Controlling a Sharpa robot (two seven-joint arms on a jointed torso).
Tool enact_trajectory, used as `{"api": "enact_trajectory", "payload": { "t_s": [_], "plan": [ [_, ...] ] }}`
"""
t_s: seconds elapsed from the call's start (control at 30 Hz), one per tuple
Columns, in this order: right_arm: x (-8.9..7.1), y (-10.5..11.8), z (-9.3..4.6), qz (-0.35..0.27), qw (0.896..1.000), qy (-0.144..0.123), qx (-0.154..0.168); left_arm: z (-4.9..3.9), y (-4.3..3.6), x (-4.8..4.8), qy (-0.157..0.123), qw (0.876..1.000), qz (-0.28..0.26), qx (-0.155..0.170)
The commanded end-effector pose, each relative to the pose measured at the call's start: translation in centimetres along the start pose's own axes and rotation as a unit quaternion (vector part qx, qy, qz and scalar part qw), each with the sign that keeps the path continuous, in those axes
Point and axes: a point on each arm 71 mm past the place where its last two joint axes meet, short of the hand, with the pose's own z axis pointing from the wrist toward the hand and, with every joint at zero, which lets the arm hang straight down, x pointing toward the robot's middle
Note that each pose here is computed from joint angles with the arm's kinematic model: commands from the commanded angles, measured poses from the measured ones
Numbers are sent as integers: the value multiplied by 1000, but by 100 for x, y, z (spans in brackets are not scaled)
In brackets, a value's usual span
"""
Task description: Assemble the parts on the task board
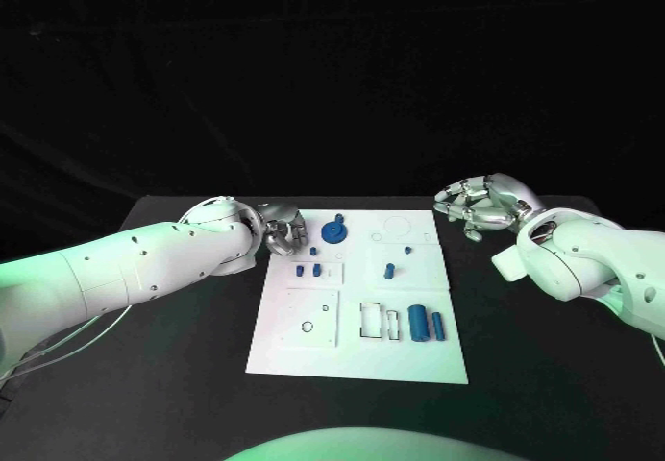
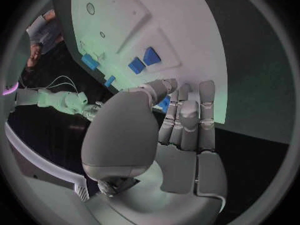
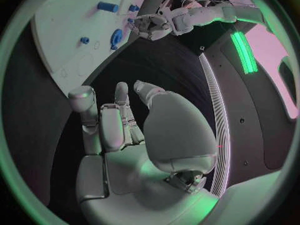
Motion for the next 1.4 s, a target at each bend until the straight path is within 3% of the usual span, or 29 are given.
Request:
{"api": "enact_trajectory", "payload": {
  "t_s": [0.03,0.1,0.17,0.27,0.33,0.4,0.5,0.63,0.7,0.83,1.07,1.4],
  "plan": [
    [24,29,0,-61,998,12,-21,-40,6,-101,-54,996,-69,19],
    [44,41,3,-90,995,21,-28,-76,42,-152,-77,990,-118,25],
    [81,59,8,-131,990,35,-38,-122,79,-215,-107,975,-190,40],
    [146,84,16,-198,977,58,-53,-186,124,-283,-138,942,-300,61],
    [196,100,25,-250,964,73,-61,-227,152,-308,-147,910,-380,74],
    [249,113,39,-305,946,86,-66,-266,159,-316,-141,877,-451,91],
    [308,121,62,-372,921,97,-67,-323,135,-319,-130,840,-513,119],
    [360,134,106,-437,892,98,-67,-410,85,-298,-118,800,-568,154],
    [389,148,129,-458,881,95,-69,-451,60,-286,-115,786,-584,167],
    [449,177,168,-480,870,91,-73,-502,18,-272,-113,772,-599,182],
    [578,188,248,-508,854,86,-76,-554,-74,-257,-112,759,-609,200],
    [751,173,298,-514,848,97,-84,-603,-141,-253,-115,753,-614,208]
  ]
}}
